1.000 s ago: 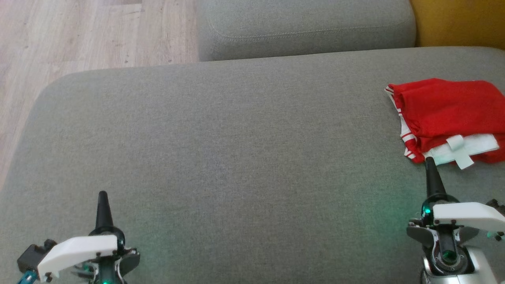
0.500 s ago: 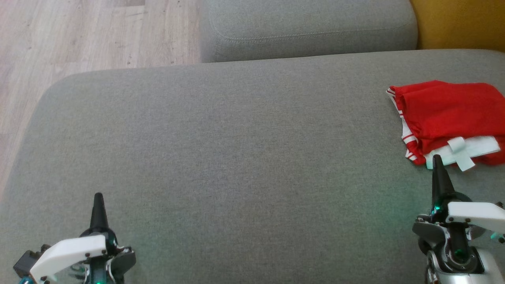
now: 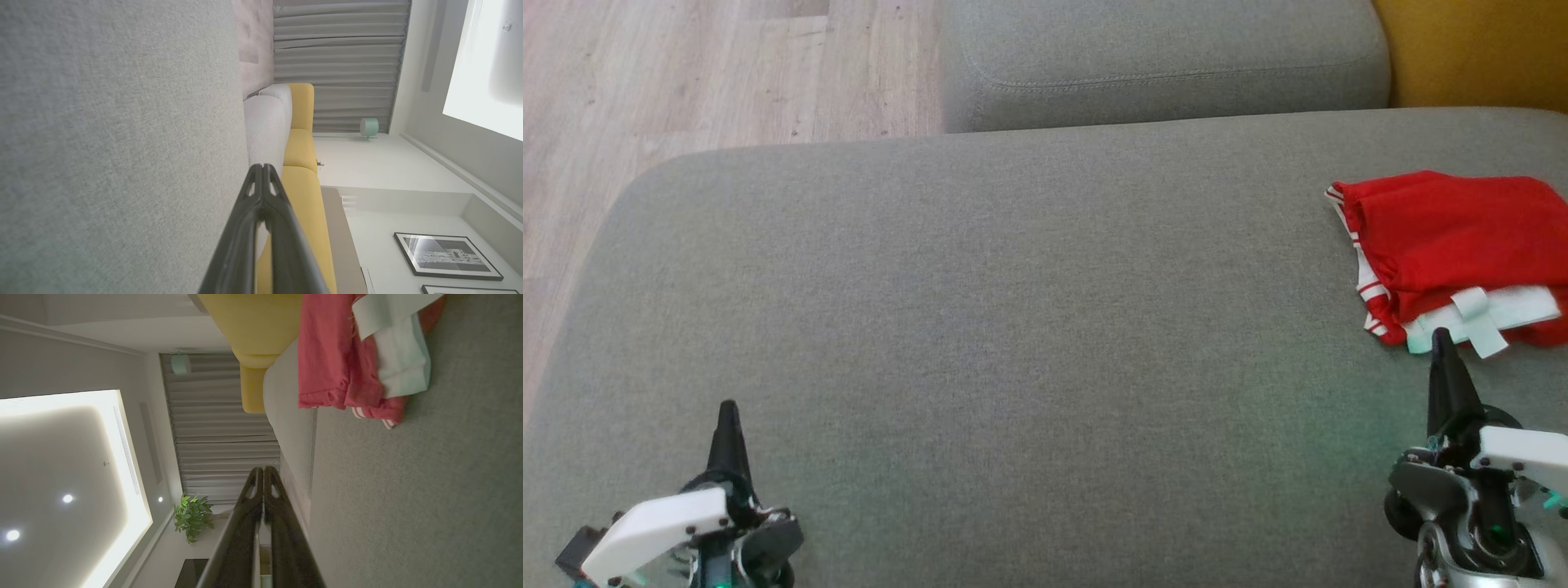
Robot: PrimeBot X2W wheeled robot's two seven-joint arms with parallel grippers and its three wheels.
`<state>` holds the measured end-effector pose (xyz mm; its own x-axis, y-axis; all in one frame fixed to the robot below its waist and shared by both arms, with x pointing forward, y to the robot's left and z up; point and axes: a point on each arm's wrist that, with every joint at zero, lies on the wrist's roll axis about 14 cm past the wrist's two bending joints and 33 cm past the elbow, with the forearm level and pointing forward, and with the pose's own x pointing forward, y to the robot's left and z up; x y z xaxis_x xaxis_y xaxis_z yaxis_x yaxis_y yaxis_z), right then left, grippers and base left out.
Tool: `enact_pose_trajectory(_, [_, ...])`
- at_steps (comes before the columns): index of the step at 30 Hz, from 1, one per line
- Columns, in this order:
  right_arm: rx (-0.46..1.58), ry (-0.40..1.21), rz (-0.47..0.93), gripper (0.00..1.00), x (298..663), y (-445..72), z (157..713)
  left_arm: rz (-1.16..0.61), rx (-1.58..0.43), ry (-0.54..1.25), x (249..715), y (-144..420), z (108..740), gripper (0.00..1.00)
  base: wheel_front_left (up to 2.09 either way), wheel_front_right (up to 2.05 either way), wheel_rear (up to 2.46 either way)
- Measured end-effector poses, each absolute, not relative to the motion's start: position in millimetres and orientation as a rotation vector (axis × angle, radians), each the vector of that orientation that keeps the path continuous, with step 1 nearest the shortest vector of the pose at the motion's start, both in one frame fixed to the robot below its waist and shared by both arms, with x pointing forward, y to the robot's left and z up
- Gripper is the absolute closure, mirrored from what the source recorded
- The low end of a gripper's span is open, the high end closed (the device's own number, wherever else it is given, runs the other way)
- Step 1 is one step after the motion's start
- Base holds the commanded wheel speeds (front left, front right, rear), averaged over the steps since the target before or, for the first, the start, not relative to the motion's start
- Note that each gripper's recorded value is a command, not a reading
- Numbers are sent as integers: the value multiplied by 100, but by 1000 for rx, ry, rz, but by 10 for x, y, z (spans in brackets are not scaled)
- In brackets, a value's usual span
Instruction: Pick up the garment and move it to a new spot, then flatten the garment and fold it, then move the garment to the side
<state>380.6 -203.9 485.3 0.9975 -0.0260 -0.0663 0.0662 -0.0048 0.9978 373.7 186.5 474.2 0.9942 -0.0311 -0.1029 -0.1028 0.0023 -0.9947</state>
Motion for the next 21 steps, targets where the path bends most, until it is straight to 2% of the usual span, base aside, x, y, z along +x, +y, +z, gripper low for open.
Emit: enact_pose_trajectory(21, [1578,31,-68,100,3806,-2046,4862,57,-1571,104,3737,1869,4743,100,0,0,0])
